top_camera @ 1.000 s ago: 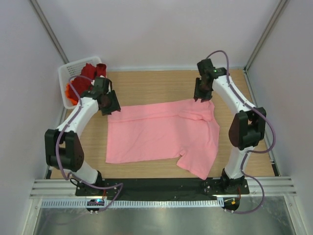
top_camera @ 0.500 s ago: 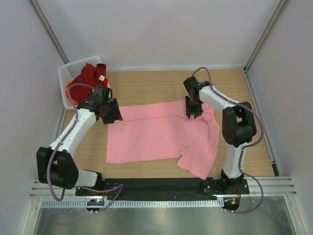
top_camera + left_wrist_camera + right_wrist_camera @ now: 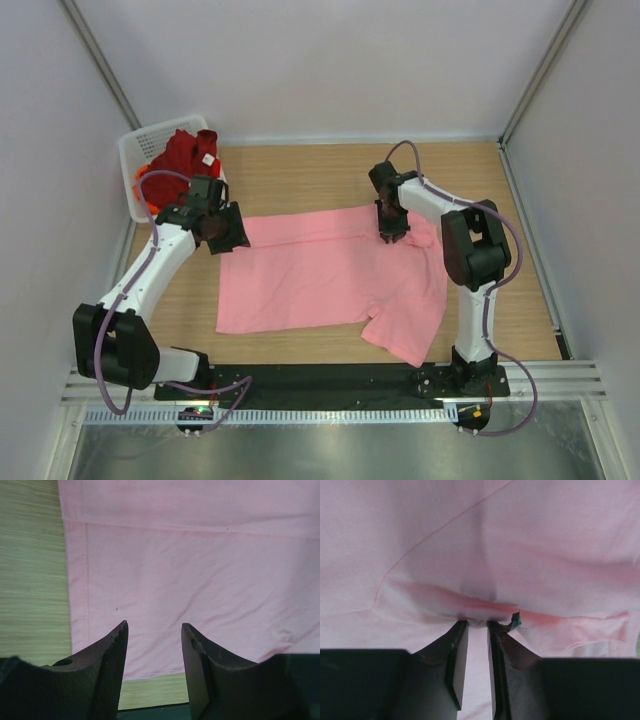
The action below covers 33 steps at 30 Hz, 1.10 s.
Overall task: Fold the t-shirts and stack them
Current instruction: Fold the tshirt
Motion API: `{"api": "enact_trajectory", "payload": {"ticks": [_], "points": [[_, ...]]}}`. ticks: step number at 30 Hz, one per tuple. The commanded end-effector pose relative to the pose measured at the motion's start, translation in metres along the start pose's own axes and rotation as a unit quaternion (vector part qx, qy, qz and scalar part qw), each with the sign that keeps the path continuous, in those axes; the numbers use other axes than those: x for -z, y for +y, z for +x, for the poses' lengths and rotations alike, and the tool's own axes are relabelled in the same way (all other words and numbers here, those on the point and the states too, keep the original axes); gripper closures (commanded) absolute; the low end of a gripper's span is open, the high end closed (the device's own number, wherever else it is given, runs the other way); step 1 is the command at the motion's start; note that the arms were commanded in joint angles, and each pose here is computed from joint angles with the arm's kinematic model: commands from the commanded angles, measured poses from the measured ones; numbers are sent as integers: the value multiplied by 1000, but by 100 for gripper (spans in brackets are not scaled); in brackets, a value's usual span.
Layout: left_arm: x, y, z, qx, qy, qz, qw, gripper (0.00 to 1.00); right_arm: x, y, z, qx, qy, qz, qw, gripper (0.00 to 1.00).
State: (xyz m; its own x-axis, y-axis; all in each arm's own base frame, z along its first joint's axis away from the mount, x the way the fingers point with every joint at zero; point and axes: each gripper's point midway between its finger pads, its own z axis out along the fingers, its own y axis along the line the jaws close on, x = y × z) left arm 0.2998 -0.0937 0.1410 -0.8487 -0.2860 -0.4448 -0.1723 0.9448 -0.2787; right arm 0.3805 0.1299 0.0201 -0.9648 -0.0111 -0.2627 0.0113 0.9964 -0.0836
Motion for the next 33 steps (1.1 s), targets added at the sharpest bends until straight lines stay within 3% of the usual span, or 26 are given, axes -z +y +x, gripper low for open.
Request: {"api": "enact_trajectory", "payload": {"ticks": [1,5,9,13,18,21,24,25,26,33], "points": [[8,-3,-3,-12,-7,8,1000,51,8,-2,-27,-7,-51,15,999,76],[7,-4,-4,-12,-6,9,1000,52,17,1,-33,-12,-59,7,998,92],[5,-4,-3,-12,-4,9,1000,52,29,3,-33,-16,-54,-3,998,92],[4,-6,-4,-9,-4,12,1000,52,39,5,-40,-16,-52,-6,999,99],[1,-6,-5,-9,1,12,1000,51,47,7,-69,-13,-68,-18,997,99],[0,-5,-3,-10,4,10,1000,52,34,4,-94,-4,-78,-17,997,96],[0,-4,-1,-12,6,9,1000,52,27,-6,-125,0,-100,3,995,80],[0,-4,0,-12,8,9,1000,52,21,-9,-125,0,-88,9,996,62],[0,-3,0,-12,8,8,1000,52,38,-8,-141,-8,-109,0,994,57],[-1,-5,1,-4,6,12,1000,52,86,21,-113,-42,-113,-87,989,54]]}}
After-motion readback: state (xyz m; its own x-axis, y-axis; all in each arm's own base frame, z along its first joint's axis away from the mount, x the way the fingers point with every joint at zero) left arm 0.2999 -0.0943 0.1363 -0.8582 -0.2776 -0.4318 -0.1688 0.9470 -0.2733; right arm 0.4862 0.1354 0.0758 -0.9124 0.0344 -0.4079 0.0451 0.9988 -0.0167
